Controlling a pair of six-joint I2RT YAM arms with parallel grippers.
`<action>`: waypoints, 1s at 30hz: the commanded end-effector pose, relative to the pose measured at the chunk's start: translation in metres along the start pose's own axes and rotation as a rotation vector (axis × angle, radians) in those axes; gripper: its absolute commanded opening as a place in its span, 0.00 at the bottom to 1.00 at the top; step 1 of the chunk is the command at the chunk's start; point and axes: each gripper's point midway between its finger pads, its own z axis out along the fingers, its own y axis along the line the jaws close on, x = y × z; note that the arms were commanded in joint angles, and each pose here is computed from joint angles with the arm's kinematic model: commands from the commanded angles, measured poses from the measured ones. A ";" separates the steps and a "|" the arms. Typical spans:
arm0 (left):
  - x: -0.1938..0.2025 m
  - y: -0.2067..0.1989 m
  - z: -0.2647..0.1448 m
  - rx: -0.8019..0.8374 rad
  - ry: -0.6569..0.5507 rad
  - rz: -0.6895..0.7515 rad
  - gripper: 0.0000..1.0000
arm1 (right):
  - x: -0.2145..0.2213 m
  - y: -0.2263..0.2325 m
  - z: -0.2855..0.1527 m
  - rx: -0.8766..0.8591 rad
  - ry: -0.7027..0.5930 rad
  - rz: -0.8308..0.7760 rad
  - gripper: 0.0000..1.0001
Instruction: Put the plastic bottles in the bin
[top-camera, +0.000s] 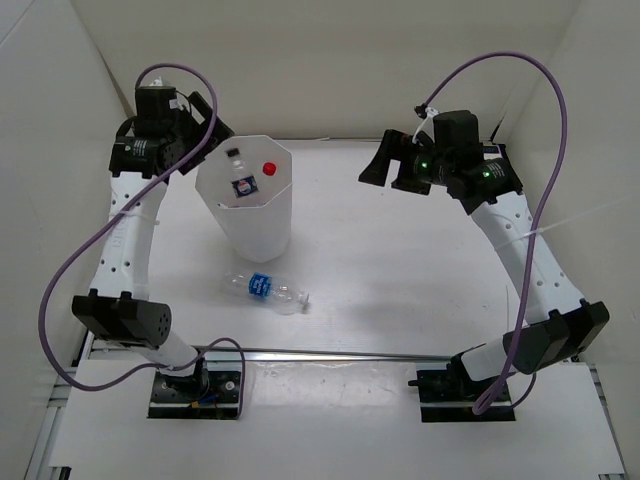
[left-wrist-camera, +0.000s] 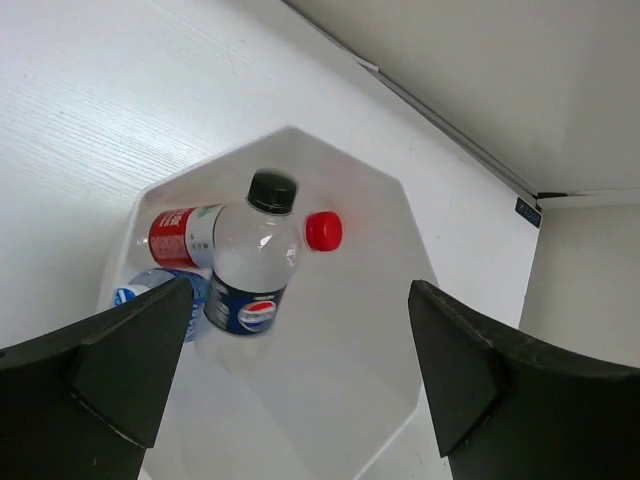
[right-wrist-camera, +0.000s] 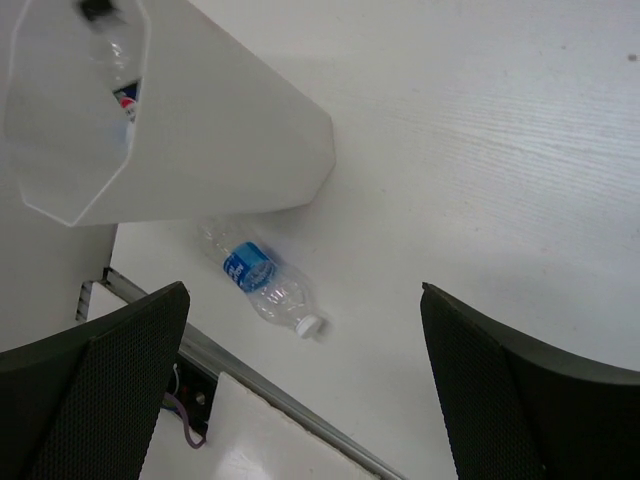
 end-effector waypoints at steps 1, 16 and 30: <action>-0.026 -0.023 -0.061 0.106 -0.136 0.027 1.00 | -0.002 0.007 -0.018 -0.050 -0.024 0.000 1.00; 0.208 0.140 -0.049 0.052 0.275 -0.542 1.00 | -0.003 0.002 -0.004 -0.084 0.014 0.042 1.00; 0.281 0.209 -0.014 -0.081 0.374 -0.593 1.00 | 0.002 0.007 0.004 -0.137 0.052 0.036 1.00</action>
